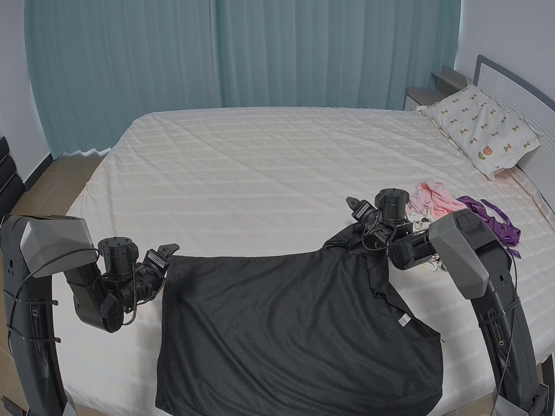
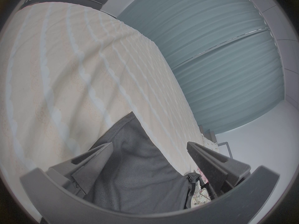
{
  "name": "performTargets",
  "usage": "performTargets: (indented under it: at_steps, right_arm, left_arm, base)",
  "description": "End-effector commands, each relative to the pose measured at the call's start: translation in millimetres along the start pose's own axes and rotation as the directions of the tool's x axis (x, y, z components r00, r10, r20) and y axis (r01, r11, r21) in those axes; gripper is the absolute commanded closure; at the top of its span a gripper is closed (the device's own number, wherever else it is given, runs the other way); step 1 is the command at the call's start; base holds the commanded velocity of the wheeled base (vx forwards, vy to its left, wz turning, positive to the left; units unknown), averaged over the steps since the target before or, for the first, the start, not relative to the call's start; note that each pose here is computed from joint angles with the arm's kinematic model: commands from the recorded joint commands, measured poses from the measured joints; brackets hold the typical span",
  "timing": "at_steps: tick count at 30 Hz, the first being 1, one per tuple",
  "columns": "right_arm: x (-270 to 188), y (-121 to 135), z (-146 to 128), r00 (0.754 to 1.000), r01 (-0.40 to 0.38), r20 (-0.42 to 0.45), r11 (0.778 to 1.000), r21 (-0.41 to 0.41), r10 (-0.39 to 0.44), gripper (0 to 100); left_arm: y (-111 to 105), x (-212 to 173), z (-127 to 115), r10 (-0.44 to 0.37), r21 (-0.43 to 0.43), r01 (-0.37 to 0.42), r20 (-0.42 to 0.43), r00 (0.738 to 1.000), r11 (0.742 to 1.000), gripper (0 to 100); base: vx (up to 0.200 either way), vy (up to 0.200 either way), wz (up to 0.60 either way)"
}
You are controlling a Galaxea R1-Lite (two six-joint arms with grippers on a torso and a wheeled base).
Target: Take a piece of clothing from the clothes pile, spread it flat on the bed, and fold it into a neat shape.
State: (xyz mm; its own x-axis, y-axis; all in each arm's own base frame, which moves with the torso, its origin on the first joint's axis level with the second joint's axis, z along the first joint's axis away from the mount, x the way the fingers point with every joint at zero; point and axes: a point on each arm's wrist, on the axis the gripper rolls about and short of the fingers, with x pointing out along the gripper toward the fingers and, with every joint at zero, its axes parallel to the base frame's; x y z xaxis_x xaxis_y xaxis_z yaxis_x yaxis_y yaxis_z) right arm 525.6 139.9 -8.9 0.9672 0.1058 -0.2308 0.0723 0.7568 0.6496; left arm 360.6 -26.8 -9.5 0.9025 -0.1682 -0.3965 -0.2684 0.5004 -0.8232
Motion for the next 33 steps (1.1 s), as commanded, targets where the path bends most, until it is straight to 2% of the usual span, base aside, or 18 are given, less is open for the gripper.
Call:
performTargets:
  at_steps: [1,4,6,10,15,21,26,29,33]
  right_arm:
    - [-3,-6,-7,0.999,0.019,-0.033,1.000,-0.007,-0.019,0]
    - [-8,-2,0,0.999,0.024,-0.039,1.000,-0.008,-0.024,0]
    - [-15,-3,2,0.995,0.046,-0.088,0.999,-0.014,-0.047,0]
    - [-27,-1,1,0.987,0.033,-0.157,0.999,-0.006,-0.034,0]
    - [-30,1,-4,0.983,0.036,-0.179,0.999,-0.012,-0.037,0]
    - [-36,2,-35,0.965,0.045,-0.255,0.998,-0.046,-0.055,0]
    - [-37,5,-49,0.955,0.046,-0.291,0.997,-0.062,-0.063,0]
    - [-33,7,-57,0.956,0.033,-0.290,0.998,-0.059,-0.048,0]
    - [-19,22,-53,0.974,-0.021,-0.226,0.999,-0.032,0.013,0]
  left_arm:
    - [1,0,0,0.002,-0.001,-0.002,-0.001,1.000,1.000,0]
    - [1,0,0,0.002,-0.001,-0.002,-0.001,1.000,1.000,0]
    - [1,0,0,0.002,-0.001,-0.002,-0.001,1.000,1.000,0]
    - [1,0,-1,0.001,0.000,-0.001,-0.003,1.000,1.000,0]
    - [1,1,-1,0.003,0.000,-0.003,-0.003,1.000,1.000,0]
    - [1,0,-1,0.001,0.000,-0.001,-0.003,1.000,1.000,0]
    - [1,1,-1,0.003,0.000,-0.003,-0.003,1.000,1.000,0]
    - [1,1,-1,0.003,0.000,-0.003,-0.003,1.000,1.000,0]
    - [1,1,-1,0.003,0.000,-0.003,-0.003,1.000,1.000,0]
  base:
    - [0.000,0.000,0.00]
    - [0.000,0.000,0.00]
    - [0.000,0.000,0.00]
    - [0.000,0.000,0.00]
    - [0.000,0.000,0.00]
    - [0.000,0.000,0.00]
    - [0.000,0.000,0.00]
    - [0.000,0.000,0.00]
    - [0.000,0.000,0.00]
